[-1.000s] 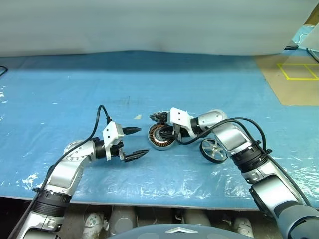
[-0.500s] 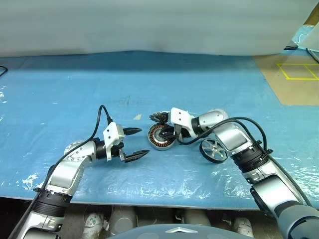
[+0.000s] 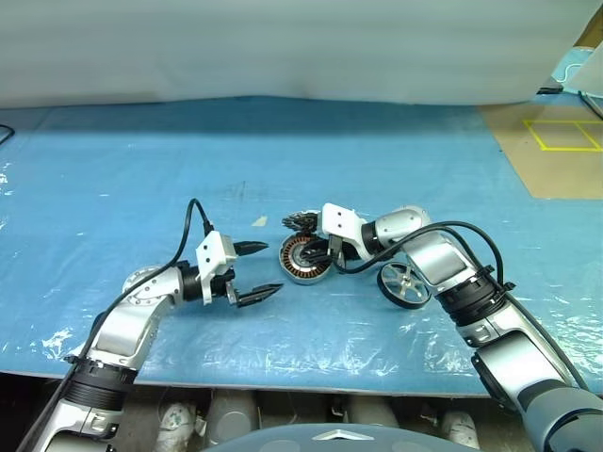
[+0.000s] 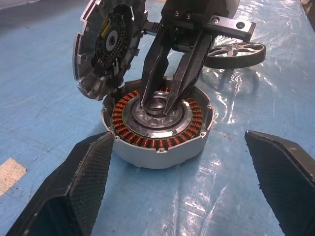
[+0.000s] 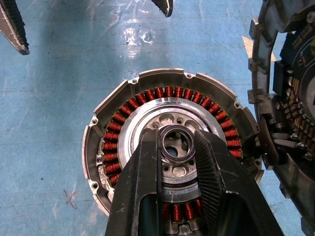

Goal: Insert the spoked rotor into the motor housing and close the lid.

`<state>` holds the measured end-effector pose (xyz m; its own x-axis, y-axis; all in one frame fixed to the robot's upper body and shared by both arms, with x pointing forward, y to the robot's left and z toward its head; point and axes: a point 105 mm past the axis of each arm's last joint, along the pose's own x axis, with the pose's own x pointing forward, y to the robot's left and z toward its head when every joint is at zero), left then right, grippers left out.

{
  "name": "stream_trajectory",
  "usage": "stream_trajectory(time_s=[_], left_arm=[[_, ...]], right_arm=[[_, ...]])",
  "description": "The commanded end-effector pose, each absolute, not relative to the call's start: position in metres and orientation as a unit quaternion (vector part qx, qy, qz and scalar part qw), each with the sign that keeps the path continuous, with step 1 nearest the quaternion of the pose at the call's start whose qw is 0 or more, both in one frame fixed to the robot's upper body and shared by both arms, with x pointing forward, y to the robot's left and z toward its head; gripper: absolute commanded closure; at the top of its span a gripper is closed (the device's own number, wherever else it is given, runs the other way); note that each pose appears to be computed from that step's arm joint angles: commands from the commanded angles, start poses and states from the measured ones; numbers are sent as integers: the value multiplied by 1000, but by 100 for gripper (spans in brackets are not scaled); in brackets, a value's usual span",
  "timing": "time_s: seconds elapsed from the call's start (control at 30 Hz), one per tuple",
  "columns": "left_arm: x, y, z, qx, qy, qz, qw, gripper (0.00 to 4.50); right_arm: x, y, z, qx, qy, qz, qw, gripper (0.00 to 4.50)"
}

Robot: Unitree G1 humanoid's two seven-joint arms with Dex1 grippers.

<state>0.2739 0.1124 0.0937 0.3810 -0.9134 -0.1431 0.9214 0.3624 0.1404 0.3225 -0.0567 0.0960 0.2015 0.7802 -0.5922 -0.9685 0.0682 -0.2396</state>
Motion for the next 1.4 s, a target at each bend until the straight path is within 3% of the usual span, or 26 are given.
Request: stream_trajectory(time_s=[0.03,0.57,0.8,1.3,1.4], left_arm=[[273,107,103,108,-2,-563,819,0],[274,108,104,111,-4,-562,820,0],[274,108,103,110,-3,-562,820,0],[274,108,102,109,0,-565,818,0],[273,108,102,109,1,-567,816,0]], right_arm=[[317,-57,86,-309,173,623,698,390],[315,-53,86,-301,166,632,694,390],[316,-54,85,-301,170,629,697,160],[313,-56,105,-252,140,633,719,160],[314,-54,110,-230,128,628,732,223]])
